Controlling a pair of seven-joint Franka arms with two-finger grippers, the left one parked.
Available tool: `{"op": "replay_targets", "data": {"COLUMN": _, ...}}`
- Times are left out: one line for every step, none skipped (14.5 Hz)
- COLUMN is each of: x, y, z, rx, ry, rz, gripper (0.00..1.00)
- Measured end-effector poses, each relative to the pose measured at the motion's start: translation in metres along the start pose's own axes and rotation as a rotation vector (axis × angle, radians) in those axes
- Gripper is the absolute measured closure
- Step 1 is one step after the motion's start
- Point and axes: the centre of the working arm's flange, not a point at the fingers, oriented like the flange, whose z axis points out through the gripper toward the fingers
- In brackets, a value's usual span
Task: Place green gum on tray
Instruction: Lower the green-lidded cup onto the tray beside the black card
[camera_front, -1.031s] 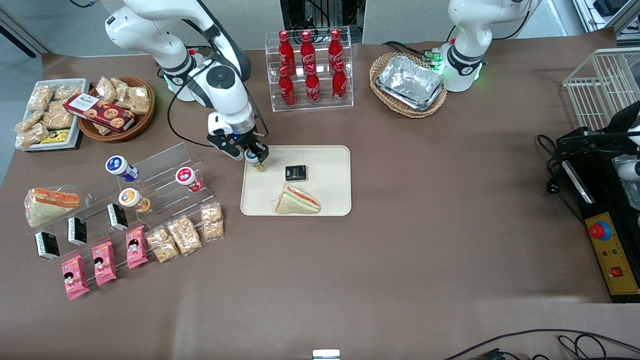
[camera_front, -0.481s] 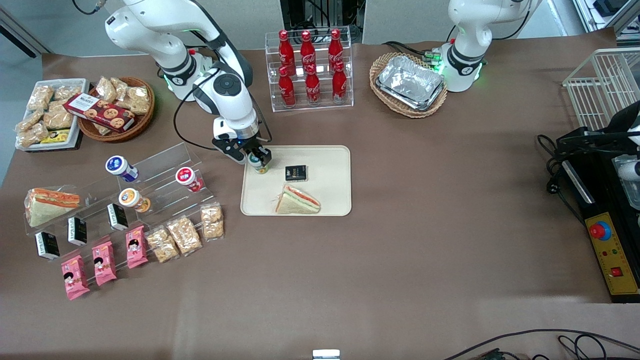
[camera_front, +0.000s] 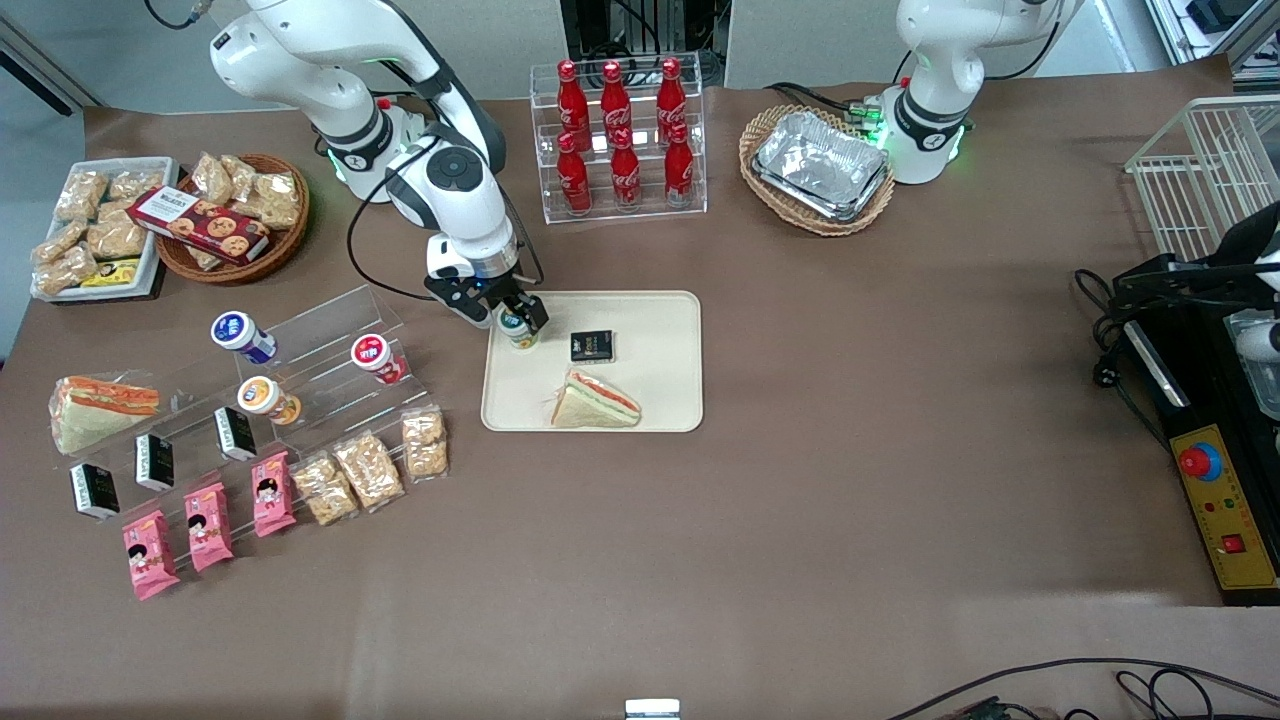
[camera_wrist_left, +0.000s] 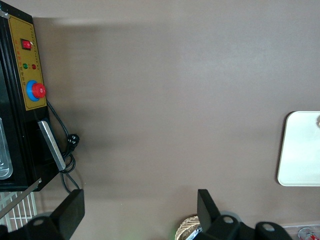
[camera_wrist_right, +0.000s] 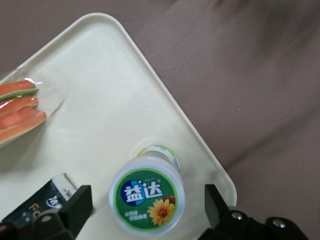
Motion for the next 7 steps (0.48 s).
{"op": "replay_targets", "data": {"x": 0.001, "y": -0.001, "z": -0.001, "rx": 0.004, "ry": 0.001, "rz": 0.001, "gripper": 0.0}}
{"op": "replay_targets", "data": {"x": 0.002, "y": -0.004, "z": -0.004, "rx": 0.012, "ry": 0.003, "rz": 0.003, "gripper": 0.0}}
{"op": "replay_targets", "data": {"x": 0.005, "y": -0.007, "z": -0.009, "rx": 0.024, "ry": 0.007, "rz": 0.003, "gripper": 0.0}}
{"op": "replay_targets", "data": {"x": 0.009, "y": -0.01, "z": -0.016, "rx": 0.033, "ry": 0.013, "rz": -0.005, "gripper": 0.0}}
{"op": "replay_targets", "data": {"x": 0.014, "y": -0.013, "z": -0.025, "rx": 0.033, "ry": 0.02, "rz": -0.015, "gripper": 0.0}}
{"op": "replay_targets", "data": {"x": 0.021, "y": -0.016, "z": -0.035, "rx": 0.026, "ry": 0.028, "rz": -0.027, "gripper": 0.0}}
{"op": "replay_targets", "data": {"x": 0.029, "y": -0.019, "z": -0.049, "rx": 0.023, "ry": 0.038, "rz": -0.047, "gripper": 0.0}}
